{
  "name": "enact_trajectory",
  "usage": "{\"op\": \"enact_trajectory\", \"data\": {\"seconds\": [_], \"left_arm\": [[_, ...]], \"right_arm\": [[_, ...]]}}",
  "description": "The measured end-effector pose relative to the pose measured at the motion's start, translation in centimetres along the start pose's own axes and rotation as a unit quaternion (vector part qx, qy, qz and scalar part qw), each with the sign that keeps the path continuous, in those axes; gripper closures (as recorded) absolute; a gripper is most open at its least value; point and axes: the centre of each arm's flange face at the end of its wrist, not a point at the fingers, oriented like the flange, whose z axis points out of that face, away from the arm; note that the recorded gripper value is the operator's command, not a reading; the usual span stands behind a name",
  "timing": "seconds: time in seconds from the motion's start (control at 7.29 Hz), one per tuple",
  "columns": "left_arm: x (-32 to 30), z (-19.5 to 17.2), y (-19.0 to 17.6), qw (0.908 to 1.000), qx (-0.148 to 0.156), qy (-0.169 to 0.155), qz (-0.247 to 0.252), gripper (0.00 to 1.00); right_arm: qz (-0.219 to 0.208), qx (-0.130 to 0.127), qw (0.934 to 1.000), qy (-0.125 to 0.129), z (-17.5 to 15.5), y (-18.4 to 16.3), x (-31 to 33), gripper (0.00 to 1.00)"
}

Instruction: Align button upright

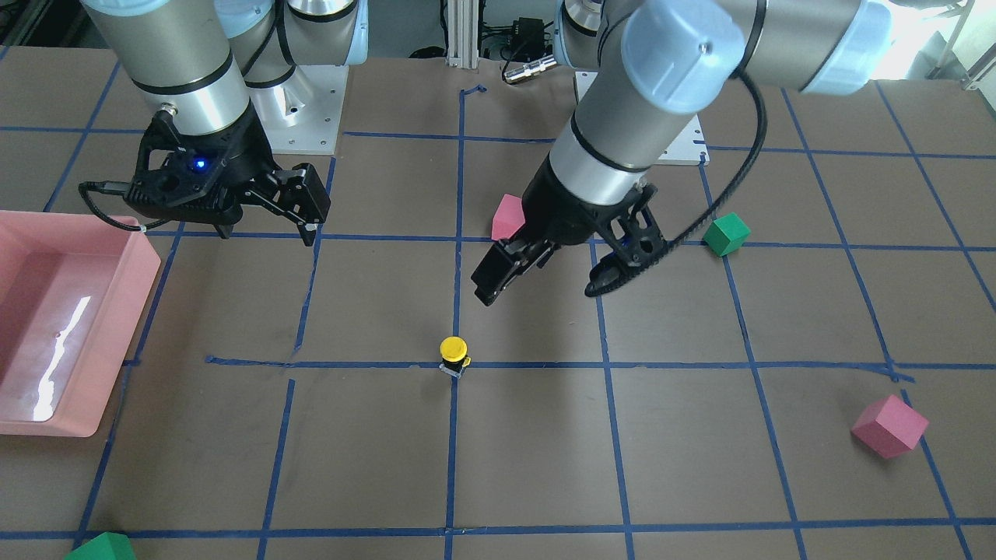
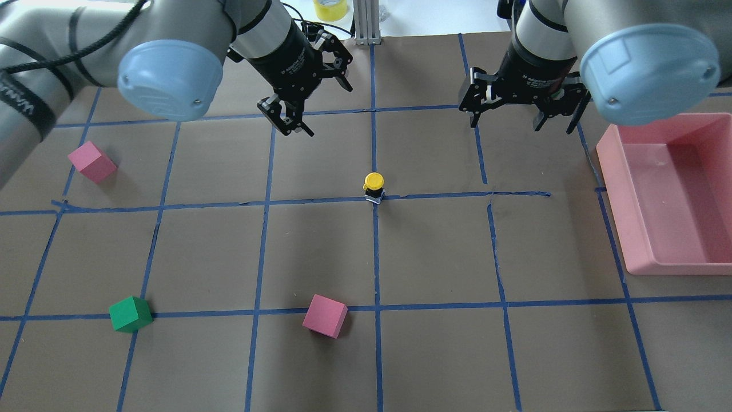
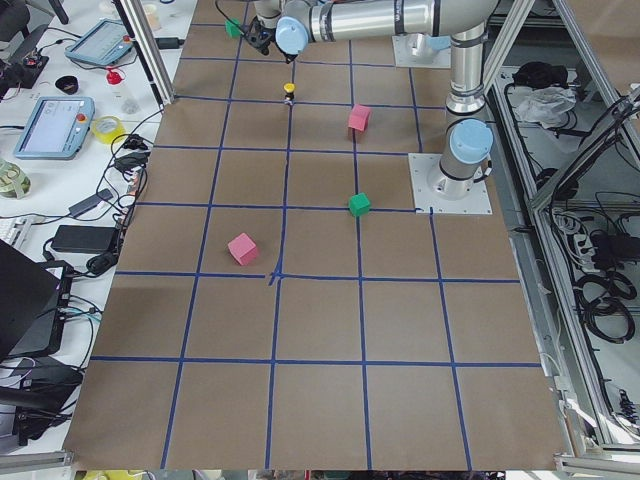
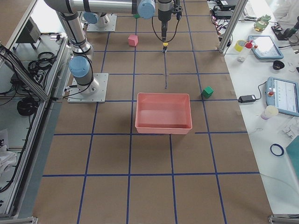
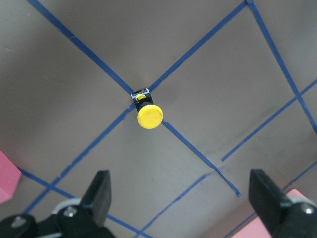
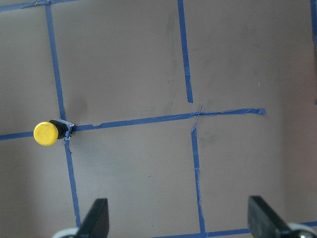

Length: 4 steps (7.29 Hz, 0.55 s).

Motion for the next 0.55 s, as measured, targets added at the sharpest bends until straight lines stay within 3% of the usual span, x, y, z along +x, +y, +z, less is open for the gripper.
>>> {"op": "enact_trajectory", "data": {"seconds": [0.27,0.41,0.55], "left_arm": [[-3.0,-4.1,3.0,0.9940,0.043,-0.007,0.100,0.00],[-4.7,-4.2,3.5,0.9829,0.063,-0.034,0.169,0.00],[-6.0,-4.4,3.6,0.9629,0.082,-0.068,0.248,0.00]], "right_arm": [[0.000,-0.001,1.0000,-0.001,0.1,0.0,0.0,0.00],[0.000,-0.001,1.0000,-0.001,0.2,0.0,0.0,0.00],[0.000,-0.001,1.0000,-0.001,0.2,0.0,-0.1,0.00]]}}
